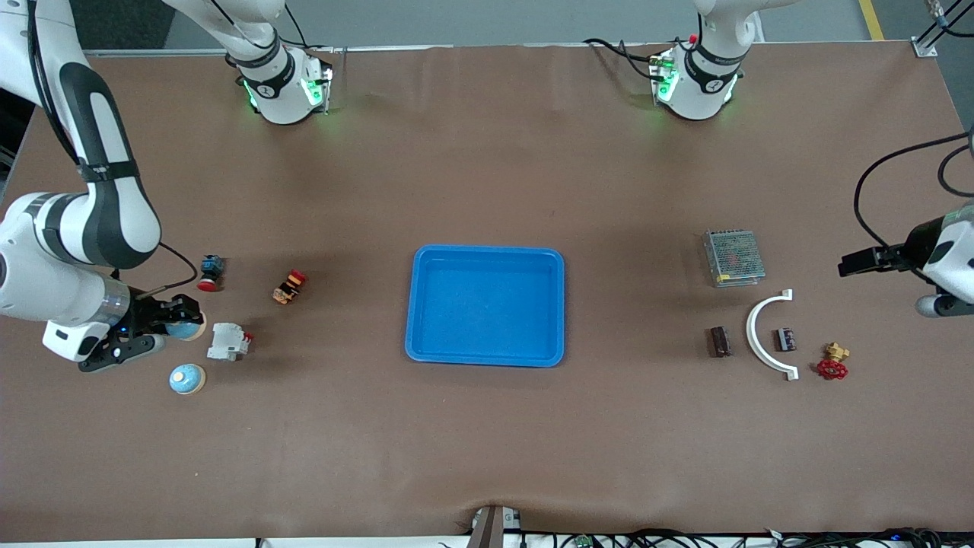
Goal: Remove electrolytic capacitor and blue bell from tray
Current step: 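Carry the bell toward the white breaker while the left gripper retracts, then lower the bell beside the first bell and open the right gripper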
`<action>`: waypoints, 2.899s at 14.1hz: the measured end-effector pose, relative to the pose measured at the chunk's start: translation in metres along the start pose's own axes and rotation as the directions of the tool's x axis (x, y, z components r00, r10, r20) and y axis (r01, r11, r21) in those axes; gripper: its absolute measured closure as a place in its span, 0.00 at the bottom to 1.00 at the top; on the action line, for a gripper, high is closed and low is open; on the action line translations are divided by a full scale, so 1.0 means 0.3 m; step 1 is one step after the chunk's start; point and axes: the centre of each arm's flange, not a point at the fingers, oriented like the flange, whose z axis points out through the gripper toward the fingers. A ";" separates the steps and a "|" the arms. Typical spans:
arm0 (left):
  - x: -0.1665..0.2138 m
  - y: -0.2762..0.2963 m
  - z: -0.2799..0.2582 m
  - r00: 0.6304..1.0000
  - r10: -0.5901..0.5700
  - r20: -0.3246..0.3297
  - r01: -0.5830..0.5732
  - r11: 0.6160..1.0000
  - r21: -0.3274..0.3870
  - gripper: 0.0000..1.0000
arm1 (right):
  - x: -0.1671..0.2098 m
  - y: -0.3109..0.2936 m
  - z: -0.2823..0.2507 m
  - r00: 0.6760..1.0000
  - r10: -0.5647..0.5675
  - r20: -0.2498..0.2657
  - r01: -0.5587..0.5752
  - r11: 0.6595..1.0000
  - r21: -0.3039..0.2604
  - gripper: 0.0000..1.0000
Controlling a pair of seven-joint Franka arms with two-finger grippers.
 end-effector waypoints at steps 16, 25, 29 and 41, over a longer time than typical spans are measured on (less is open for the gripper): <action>-0.166 0.297 -0.321 0.988 -0.011 -0.157 0.009 1.000 -0.012 0.00 | -0.083 0.195 0.322 0.995 -0.067 -0.069 0.066 0.998 -0.025 0.35; -0.172 0.246 -0.326 0.988 0.056 -0.144 -0.056 0.998 0.001 0.00 | -0.080 0.198 0.381 0.995 -0.066 -0.081 0.064 0.998 -0.029 0.35; -0.181 0.245 -0.355 0.986 0.055 -0.159 -0.055 0.998 0.000 0.00 | -0.079 0.196 0.392 0.994 -0.067 -0.081 0.065 0.998 -0.027 0.35; -0.183 0.243 -0.403 0.981 0.053 -0.188 -0.055 0.999 -0.001 0.00 | -0.076 0.196 0.417 0.994 -0.067 -0.089 0.064 0.997 -0.030 0.01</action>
